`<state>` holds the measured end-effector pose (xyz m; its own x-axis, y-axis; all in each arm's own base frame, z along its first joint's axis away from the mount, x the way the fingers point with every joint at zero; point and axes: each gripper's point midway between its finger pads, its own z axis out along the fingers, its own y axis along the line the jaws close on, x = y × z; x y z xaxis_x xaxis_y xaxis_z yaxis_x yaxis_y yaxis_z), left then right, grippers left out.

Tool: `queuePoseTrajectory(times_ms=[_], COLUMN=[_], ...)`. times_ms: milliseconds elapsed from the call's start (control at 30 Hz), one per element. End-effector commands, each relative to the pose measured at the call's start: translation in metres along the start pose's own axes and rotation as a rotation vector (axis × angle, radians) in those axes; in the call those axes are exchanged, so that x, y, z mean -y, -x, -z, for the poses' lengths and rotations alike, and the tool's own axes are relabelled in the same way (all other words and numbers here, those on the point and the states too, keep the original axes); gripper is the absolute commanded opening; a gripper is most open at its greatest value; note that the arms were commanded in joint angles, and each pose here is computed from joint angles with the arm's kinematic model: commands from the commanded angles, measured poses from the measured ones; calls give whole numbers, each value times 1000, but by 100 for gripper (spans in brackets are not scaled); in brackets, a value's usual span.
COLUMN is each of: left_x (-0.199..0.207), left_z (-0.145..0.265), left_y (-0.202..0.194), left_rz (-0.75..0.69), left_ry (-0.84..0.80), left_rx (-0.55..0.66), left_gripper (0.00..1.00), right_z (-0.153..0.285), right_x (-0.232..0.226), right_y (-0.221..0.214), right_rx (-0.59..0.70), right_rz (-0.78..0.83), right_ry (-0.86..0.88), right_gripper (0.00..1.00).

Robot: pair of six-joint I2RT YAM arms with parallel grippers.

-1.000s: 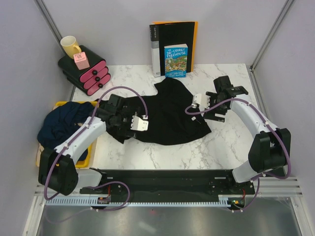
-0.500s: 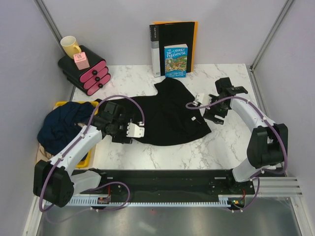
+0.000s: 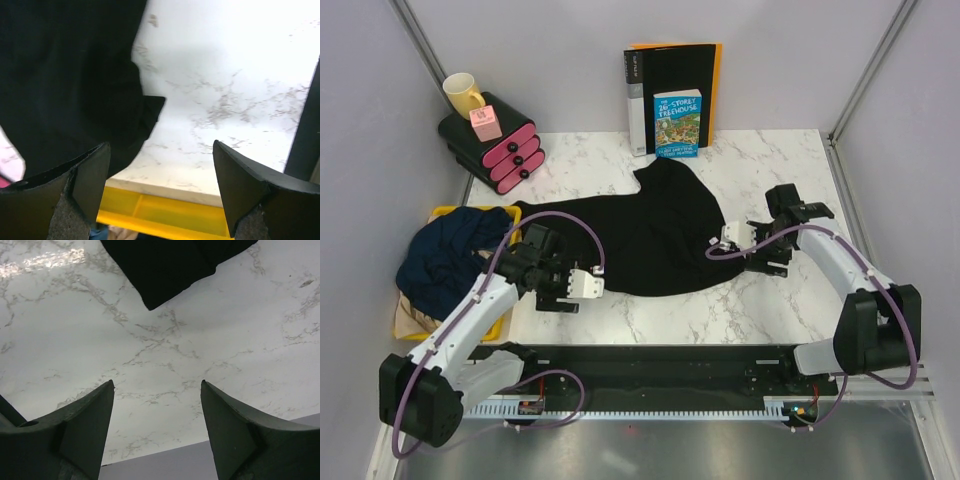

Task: Fold and stack the t-shirts
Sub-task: Flatten the tshirt out

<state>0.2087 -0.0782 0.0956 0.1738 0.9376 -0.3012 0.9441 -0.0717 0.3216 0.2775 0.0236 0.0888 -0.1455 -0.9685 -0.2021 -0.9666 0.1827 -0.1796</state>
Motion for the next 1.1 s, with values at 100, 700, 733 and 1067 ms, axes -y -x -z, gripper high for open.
queuePoseTrajectory(times_ms=[100,700,733,1067], left_x=[28,28,31,22], left_z=[-32,-64,-65,-74], left_y=[-7,-21,-23,-27], left_rz=[130,181,183,230], left_ry=[-130,-182,-192,-186], left_rx=[-4,-68,-74,-109], left_gripper=[84,70,67,58], right_z=[-8,-60,-64,-78], right_x=[-15,-21,-23,-5], right_y=[18,59,57,55], right_rx=[75,106,100,63], right_rz=[135,238,239,202], right_ry=[-19,-6,0,-53], right_gripper=[77,64,64,59])
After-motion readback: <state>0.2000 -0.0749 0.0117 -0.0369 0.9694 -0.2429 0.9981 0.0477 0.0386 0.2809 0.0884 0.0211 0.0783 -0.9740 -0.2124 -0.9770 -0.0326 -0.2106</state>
